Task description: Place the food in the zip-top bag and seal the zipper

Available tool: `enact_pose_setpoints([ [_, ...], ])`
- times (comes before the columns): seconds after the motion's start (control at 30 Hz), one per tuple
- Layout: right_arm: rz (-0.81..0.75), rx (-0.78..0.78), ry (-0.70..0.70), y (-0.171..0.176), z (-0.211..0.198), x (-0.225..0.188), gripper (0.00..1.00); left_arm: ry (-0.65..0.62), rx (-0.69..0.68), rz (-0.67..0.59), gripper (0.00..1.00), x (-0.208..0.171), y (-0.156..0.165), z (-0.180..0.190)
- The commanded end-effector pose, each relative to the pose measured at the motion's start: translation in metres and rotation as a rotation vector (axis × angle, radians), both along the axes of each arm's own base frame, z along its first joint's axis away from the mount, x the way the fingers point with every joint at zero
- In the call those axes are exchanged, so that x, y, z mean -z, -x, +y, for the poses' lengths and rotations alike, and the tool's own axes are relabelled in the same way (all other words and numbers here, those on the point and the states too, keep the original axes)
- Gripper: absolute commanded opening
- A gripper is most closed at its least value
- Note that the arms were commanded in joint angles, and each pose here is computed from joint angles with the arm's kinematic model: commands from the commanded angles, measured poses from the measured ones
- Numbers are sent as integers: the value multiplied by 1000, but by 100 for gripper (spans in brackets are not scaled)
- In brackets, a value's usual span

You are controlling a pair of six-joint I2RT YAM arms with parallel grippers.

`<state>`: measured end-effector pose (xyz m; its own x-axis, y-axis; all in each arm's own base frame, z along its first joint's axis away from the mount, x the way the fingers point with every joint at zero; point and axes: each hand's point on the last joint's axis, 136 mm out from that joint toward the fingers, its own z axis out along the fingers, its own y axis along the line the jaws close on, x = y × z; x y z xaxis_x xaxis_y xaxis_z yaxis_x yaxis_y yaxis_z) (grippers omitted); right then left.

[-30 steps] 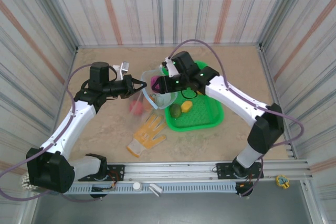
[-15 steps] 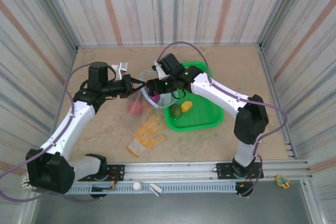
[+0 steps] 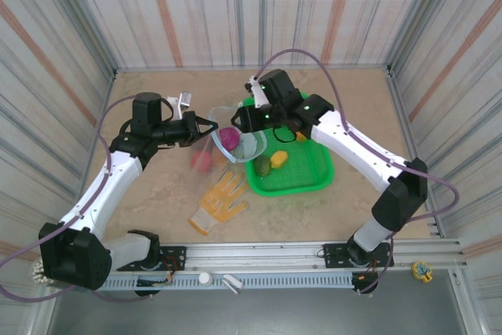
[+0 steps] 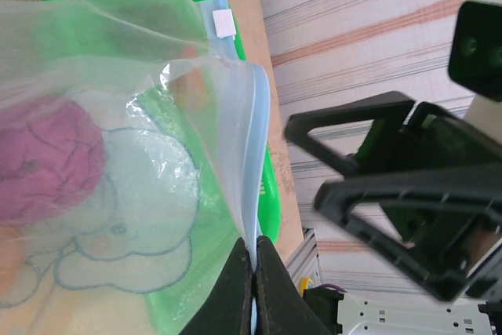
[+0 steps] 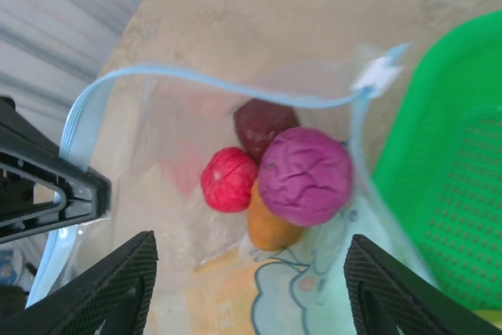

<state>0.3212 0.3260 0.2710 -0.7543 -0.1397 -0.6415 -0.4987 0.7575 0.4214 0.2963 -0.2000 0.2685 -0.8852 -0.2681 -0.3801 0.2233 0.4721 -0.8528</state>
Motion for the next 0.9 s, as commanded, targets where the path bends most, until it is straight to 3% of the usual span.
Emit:
enact_pose_setpoints([
  [0.0,-3,105,29,-11,-36,5,63,7,2,-64,0,-17,3,3],
  [0.13,84,280,42,-31,-83,35,61,5,-4,-69,0,-18,3,5],
  [0.27,174,320,107,-30,-102,74,61,7,-4,-85,0,-21,5,5],
  [0.6,351,88,193,29,-65,142,63,5,-21,-80,0,-20,1,9],
  [0.87,420,78,225,32,-50,182,63,4,-32,-68,0,-17,-1,11],
])
